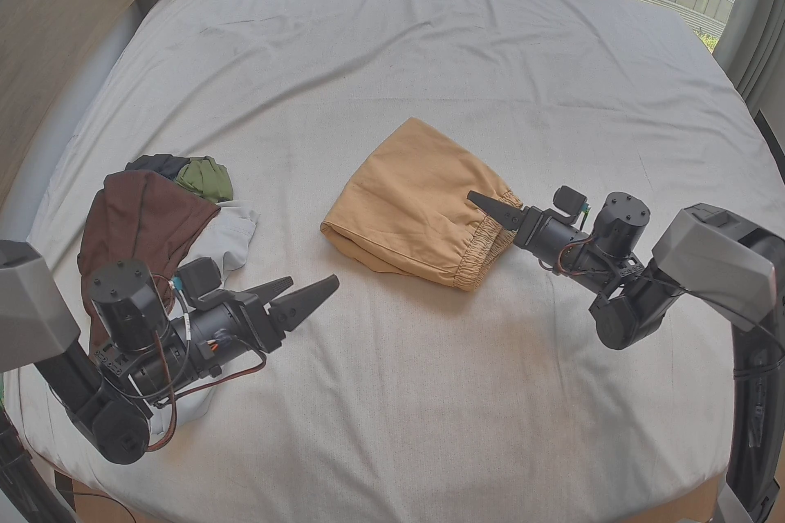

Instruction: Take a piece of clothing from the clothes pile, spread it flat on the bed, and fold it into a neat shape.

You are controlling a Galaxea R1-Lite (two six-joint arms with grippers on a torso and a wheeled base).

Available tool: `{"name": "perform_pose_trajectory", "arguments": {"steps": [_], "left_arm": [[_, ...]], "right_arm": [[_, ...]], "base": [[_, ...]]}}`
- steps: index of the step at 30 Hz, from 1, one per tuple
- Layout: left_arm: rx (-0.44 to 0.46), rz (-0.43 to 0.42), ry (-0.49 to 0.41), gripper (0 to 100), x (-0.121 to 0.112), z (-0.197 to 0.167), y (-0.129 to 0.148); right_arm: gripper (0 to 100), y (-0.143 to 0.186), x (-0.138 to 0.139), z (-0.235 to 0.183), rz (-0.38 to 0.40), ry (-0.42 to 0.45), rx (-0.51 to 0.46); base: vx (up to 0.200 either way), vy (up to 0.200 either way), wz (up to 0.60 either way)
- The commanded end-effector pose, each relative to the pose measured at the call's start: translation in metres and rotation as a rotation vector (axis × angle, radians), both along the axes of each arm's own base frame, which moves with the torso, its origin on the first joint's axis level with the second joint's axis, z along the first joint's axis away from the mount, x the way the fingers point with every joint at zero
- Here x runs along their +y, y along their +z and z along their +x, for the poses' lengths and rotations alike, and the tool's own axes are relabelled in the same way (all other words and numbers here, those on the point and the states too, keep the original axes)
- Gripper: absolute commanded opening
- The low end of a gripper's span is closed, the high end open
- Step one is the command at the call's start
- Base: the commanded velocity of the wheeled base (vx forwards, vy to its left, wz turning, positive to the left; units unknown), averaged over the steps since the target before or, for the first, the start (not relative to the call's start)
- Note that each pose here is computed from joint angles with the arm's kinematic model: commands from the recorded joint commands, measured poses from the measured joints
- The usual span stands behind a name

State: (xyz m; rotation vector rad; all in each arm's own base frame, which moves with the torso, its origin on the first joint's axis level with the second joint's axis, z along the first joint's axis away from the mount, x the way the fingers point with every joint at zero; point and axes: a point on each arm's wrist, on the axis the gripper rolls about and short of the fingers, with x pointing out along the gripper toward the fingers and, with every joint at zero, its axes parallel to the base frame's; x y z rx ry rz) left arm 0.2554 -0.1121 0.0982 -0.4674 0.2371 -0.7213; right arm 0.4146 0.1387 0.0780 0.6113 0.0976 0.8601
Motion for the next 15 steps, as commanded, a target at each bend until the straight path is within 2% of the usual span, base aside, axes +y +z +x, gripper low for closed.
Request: {"name": "perform_pose_trajectory", "arguments": {"steps": [1, 4, 7, 8, 10, 15], "left_arm": [[-0.132, -0.192, -0.016, 100, 0.013, -0.036, 0.065], [-0.136, -0.285, -0.072, 100, 0.022, -0.066, 0.084], [-0.166, -0.285, -0.121, 100, 0.026, -0.084, 0.089], [-0.231, -0.282, -0.123, 100, 0.031, -0.097, 0.098], [-0.266, -0.267, -0.116, 100, 0.035, -0.104, 0.1], [-0.218, -0.24, -0.105, 100, 0.045, -0.126, 0.083]], "right_arm": [[100, 0.086, -0.019, -0.078, 0.026, 0.001, -0.132], [100, 0.117, -0.036, -0.125, 0.009, -0.013, -0.196], [100, 0.123, -0.046, -0.152, -0.012, -0.024, -0.214], [100, 0.125, -0.057, -0.176, -0.032, -0.045, -0.227], [100, 0.124, -0.066, -0.194, -0.047, -0.065, -0.23], [100, 0.118, -0.086, -0.248, -0.056, -0.091, -0.236]], "base": [[0.0, 0.0, 0.0], [0.0, 0.0, 0.0], [0.0, 0.0, 0.0], [0.0, 0.0, 0.0], [0.0, 0.0, 0.0], [0.0, 0.0, 0.0]]}}
